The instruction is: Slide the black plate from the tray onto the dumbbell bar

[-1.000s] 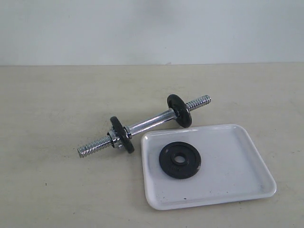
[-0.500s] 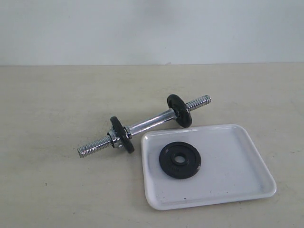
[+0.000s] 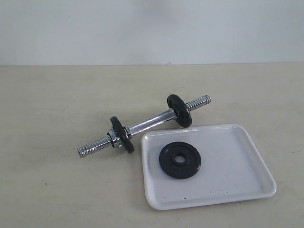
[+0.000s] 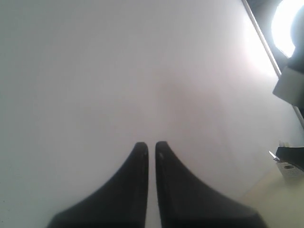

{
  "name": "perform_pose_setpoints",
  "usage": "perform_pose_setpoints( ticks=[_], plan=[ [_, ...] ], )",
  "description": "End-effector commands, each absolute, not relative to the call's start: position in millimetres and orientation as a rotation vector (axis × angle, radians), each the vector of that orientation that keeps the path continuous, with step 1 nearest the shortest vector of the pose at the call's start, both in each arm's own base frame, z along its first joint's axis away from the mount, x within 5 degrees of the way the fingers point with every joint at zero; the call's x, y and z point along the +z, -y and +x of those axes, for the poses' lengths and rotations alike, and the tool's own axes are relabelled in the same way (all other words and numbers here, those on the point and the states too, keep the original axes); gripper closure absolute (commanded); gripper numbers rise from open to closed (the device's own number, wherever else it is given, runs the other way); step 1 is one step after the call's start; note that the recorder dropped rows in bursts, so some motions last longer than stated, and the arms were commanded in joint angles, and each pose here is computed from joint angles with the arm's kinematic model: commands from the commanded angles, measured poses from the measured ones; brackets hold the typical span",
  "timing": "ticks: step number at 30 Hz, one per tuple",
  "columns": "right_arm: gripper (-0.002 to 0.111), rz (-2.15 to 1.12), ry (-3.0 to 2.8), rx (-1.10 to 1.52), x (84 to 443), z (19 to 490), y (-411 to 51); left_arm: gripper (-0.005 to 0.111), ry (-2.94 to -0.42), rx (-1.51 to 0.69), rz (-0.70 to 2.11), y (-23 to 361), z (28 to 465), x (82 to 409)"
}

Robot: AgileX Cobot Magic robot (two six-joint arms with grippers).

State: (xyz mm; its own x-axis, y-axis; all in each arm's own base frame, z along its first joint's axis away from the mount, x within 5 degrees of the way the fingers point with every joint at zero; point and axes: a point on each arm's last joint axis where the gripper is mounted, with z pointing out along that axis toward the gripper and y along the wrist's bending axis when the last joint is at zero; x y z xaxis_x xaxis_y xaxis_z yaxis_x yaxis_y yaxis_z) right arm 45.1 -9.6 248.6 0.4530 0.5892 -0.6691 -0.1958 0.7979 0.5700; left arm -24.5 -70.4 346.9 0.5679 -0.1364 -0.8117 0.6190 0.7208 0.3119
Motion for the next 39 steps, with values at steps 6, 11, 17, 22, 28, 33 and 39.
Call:
perform_pose_setpoints(
  ticks=[6,11,17,22,28,33,39],
  plan=[
    [0.108,0.293,-1.23,0.31,270.5,42.5,2.0,0.102,-0.915,-0.403,0.587,65.9,-17.1,345.6],
    [0.108,0.236,-1.316,0.169,302.6,36.8,3.7,0.102,-0.952,-0.354,0.614,66.0,-14.4,341.8],
    [0.108,0.023,-1.549,-0.068,333.7,43.7,4.7,0.102,-0.954,-0.354,0.615,66.0,-14.4,341.6],
    [0.108,-0.379,-1.747,-0.193,339.8,62.8,-3.6,0.102,-0.954,-0.354,0.615,66.0,-14.4,341.6],
    [0.108,-0.648,-1.887,-0.166,328.9,88.8,-18.7,0.102,-0.956,-0.352,0.616,66.0,-14.3,341.5],
    [0.108,-0.689,-2.019,-0.16,316.1,104.5,-23.2,0.102,-0.981,-0.321,0.638,66.2,-12.7,338.7],
    [0.108,-0.596,-2.168,-0.11,304.4,116.5,-25.2,0.102,-1.042,-0.307,0.646,65.7,-9.7,333.9]
  ],
)
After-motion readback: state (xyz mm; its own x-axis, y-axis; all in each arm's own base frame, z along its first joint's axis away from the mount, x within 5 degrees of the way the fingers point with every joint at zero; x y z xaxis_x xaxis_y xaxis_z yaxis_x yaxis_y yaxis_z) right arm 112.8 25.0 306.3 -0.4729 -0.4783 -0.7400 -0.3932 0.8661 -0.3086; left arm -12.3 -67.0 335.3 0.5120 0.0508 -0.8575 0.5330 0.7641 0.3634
